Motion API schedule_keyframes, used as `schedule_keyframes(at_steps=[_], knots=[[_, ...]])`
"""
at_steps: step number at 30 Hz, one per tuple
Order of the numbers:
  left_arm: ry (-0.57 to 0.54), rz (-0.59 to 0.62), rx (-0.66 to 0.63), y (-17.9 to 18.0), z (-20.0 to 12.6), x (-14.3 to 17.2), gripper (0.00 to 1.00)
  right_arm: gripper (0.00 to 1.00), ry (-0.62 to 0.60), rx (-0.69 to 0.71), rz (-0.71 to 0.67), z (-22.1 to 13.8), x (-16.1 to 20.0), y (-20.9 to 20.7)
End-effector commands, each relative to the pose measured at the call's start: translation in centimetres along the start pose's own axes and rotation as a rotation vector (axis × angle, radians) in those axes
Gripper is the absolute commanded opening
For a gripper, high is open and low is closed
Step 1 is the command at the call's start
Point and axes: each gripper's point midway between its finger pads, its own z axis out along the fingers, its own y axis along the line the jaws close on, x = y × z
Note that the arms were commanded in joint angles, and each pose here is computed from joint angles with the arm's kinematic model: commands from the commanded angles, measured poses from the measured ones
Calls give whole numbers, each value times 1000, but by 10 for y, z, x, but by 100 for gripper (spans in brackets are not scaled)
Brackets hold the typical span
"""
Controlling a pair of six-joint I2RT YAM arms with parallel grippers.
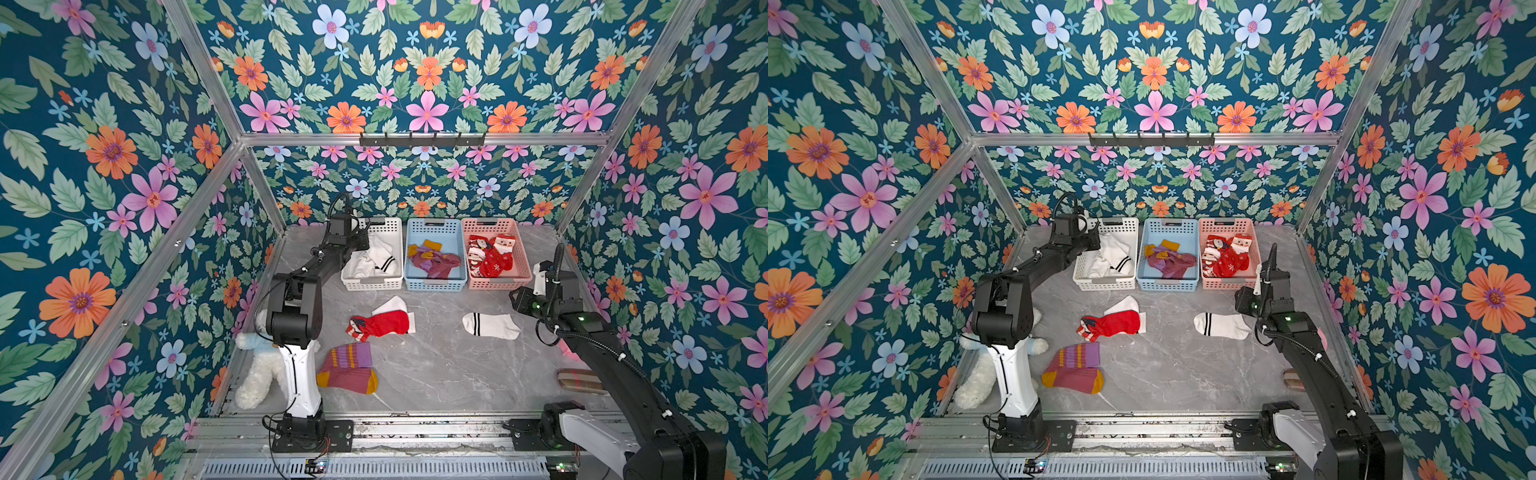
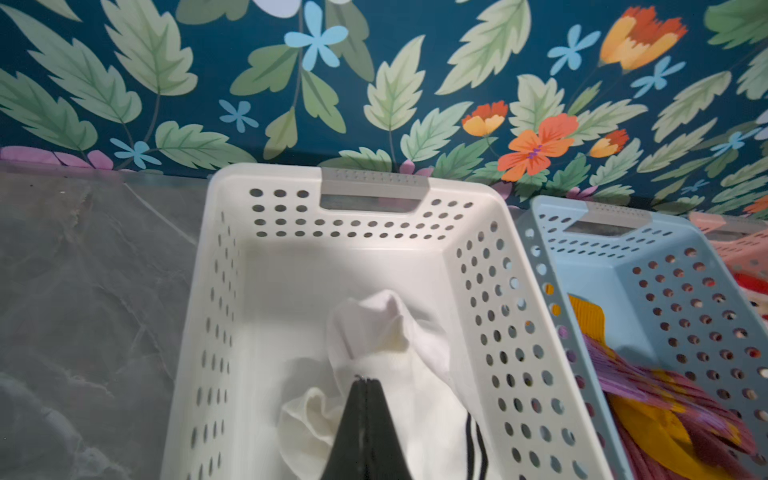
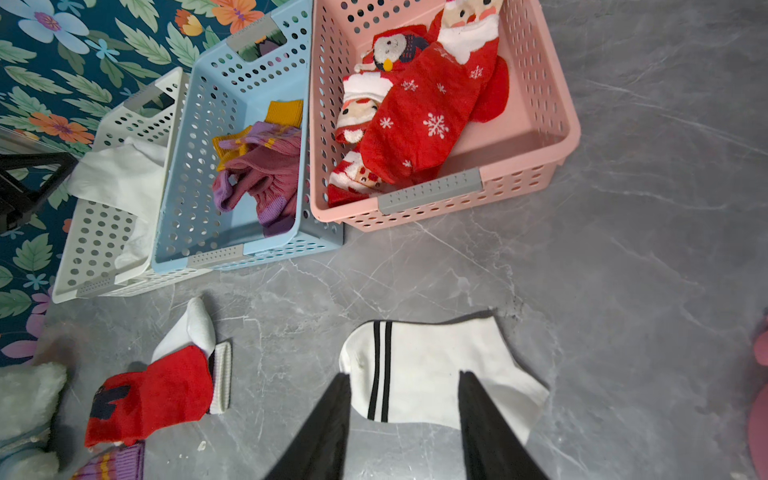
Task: Sort the socks into the basket by color
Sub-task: Place the sock in the bin.
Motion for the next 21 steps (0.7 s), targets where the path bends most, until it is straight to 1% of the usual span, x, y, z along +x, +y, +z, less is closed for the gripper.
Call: schedule_keyframes(at_steps=[1,2,6,10,13,17,21], knots=[[-34,-18,27,4,2,-13,23,45,17,0,30,-1,8,-2],[-35,-19,16,6,1,-14,25,45,21,1,32,0,11,-3],[-53,-14,-1,7,-9,-21,30,45,45,10,50,2,24,-9],[-71,-29,2,4,-23,-28,31,46,60,-9,60,4,31,-8],[-74,-57,-4,2,-38,-27,30,46,71,-39,59,6,35,-1],[-30,-113,-32,4,-58,-10,31,47,90,-89,30,13,42,21],[-11,-186,-24,3,-82,14,32,47,125,-147,-12,25,55,51]])
